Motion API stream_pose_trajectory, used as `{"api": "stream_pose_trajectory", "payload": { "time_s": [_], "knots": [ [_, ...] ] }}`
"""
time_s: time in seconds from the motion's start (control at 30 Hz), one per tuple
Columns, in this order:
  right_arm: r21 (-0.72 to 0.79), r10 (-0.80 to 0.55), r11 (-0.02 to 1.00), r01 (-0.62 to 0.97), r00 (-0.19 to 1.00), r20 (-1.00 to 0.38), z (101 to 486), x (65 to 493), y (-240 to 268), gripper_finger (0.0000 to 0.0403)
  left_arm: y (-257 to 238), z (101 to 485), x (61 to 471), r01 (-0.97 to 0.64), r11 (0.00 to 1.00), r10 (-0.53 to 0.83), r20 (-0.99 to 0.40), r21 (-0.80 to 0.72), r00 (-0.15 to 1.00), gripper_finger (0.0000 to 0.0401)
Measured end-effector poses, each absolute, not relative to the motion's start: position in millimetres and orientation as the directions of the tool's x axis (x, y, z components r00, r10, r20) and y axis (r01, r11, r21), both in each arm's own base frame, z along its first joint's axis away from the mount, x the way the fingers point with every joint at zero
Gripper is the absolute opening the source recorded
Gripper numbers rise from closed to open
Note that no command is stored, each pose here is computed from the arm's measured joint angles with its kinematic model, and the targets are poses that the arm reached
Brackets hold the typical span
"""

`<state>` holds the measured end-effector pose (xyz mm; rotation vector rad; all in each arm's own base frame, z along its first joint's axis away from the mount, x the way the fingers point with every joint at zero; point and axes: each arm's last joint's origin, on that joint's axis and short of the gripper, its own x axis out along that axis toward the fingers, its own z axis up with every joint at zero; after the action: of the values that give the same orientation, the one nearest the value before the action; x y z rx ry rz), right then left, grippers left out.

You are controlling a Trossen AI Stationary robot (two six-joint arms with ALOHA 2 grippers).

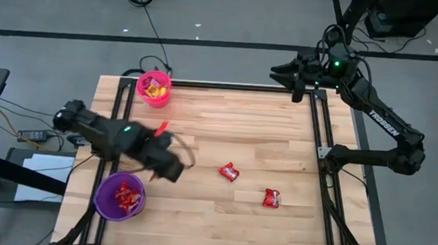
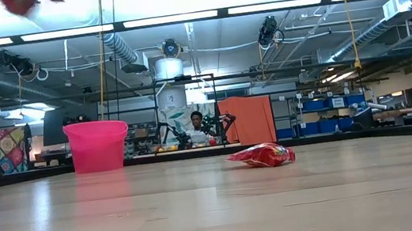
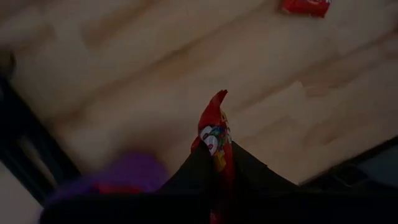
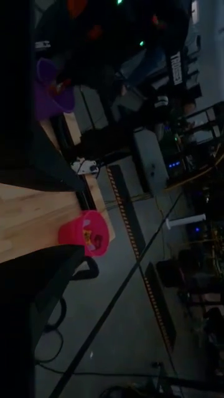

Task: Sort candy by brand, put in halloween buckets
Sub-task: Put the red candy into the violet bucket

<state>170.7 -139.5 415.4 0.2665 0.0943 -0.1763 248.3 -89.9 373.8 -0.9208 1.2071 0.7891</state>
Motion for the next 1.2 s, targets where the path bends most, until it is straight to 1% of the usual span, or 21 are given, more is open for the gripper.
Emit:
{"api": "stream_pose_trajectory", "payload": {
  "time_s": [0.13,0.23,0.33,0.43,0.5,0.57,0.8,1.0,1.07,1.2],
  "knots": [
    [0.262,-0.143,0.950,0.171,0.982,-0.123,414,170,-140,0.0160,-120,380,228,-0.934,0.278,0.050,-0.967,-0.226,0.249,0.0030],
    [0.258,-0.130,0.953,0.158,0.984,-0.123,414,170,-139,0.0160,-137,379,216,-0.948,0.196,0.053,-0.962,-0.252,0.267,0.0030],
    [0.257,-0.127,0.954,0.155,0.984,-0.122,414,170,-139,0.0160,-150,364,208,-0.971,0.144,0.043,-0.979,-0.190,0.198,0.0030],
    [0.257,-0.125,0.954,0.153,0.985,-0.122,414,170,-139,0.0160,-159,342,199,-0.992,0.107,0.008,-0.998,-0.066,0.067,0.0030],
    [0.258,-0.123,0.954,0.151,0.985,-0.123,414,170,-139,0.0160,-163,331,191,-0.995,0.103,-0.021,-1.000,0.014,-0.017,0.0029],
    [0.263,-0.110,0.955,0.140,0.986,-0.125,414,170,-139,0.0160,-164,325,187,-0.993,0.103,-0.034,-0.998,0.058,-0.062,0.0029],
    [0.286,-0.079,0.951,0.114,0.988,-0.131,413,170,-138,0.0160,-158,308,177,-0.985,0.101,-0.026,-0.989,0.142,-0.145,0.0029],
    [0.287,-0.079,0.951,0.114,0.988,-0.131,413,170,-138,0.0160,-159,307,174,-0.977,0.101,-0.079,-0.978,0.186,-0.194,0.0029],
    [0.286,-0.079,0.951,0.114,0.988,-0.130,413,170,-138,0.0160,-159,307,174,-0.976,0.102,-0.091,-0.975,0.195,-0.204,0.0048],
    [0.282,-0.079,0.953,0.114,0.988,-0.130,413,170,-138,0.0160,-160,307,174,-0.972,0.102,-0.116,-0.967,0.213,-0.225,0.0113]
  ]
}}
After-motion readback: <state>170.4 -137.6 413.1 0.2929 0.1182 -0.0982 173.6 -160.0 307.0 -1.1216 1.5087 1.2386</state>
